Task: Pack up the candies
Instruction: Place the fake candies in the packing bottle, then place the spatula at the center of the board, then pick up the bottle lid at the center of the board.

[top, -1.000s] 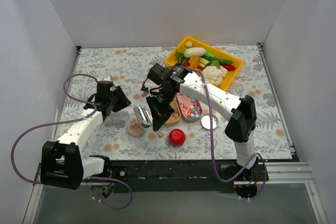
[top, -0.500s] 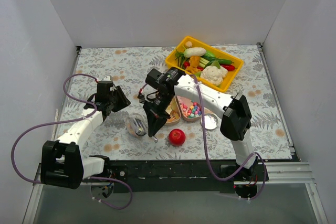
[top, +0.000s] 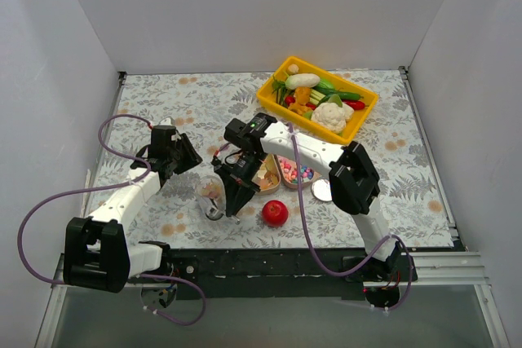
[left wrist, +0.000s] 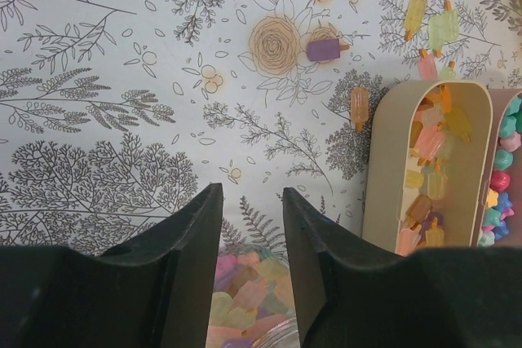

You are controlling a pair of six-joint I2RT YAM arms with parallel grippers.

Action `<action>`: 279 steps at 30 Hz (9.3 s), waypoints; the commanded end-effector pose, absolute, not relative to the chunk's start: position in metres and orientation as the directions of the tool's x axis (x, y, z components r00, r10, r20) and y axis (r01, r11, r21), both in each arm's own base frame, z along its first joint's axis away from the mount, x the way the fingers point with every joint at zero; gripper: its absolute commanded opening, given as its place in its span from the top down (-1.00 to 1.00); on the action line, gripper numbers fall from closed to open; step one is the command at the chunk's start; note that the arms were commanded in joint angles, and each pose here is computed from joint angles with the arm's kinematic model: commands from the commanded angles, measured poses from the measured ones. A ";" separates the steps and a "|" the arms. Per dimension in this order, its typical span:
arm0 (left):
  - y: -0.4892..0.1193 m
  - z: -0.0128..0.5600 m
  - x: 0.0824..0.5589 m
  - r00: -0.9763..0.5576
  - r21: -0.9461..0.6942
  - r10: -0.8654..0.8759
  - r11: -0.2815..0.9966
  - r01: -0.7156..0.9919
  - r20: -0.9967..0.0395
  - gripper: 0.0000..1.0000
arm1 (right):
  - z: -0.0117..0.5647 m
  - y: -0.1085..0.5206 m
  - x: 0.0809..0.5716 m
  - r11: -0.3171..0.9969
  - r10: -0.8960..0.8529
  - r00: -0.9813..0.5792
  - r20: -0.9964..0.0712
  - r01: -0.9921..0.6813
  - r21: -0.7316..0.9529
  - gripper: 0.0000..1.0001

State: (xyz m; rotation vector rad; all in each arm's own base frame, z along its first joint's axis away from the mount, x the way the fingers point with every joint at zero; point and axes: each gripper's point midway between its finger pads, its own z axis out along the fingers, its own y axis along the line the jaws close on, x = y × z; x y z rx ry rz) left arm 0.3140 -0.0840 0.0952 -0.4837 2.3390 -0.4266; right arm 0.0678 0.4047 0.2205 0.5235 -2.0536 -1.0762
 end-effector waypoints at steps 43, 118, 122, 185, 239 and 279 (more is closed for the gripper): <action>-0.071 0.141 0.322 -0.620 -0.405 -0.483 0.872 -0.275 -0.619 0.23 | 0.177 0.190 0.258 0.968 -0.131 -0.978 -0.161 -0.161 0.192 0.97; -0.077 0.168 0.342 -0.601 -0.429 -0.477 0.872 -0.236 -0.641 -0.50 | 0.016 0.182 0.230 0.936 -0.338 -0.916 -0.214 -0.352 0.028 0.75; -0.077 0.170 0.342 -0.597 -0.430 -0.478 0.872 -0.235 -0.644 -0.54 | 0.026 0.182 0.230 0.935 -0.340 -0.914 -0.222 -0.354 0.026 0.97; -0.219 0.477 0.164 -0.502 -0.451 -0.263 -0.231 0.862 -0.824 0.12 | 0.523 0.321 0.129 -0.675 -0.137 -0.639 -0.757 -0.499 0.544 0.97; -0.215 0.317 0.240 -0.834 -0.893 -0.339 0.282 0.351 -0.435 1.00 | 0.307 0.364 0.235 0.177 -0.031 -0.749 -0.662 -0.656 0.734 -0.10; -0.091 0.235 0.273 -0.598 -0.610 -0.619 0.750 -0.257 -0.508 -0.83 | 0.301 0.391 0.215 -0.116 -0.023 -0.893 -0.450 -0.445 0.888 0.97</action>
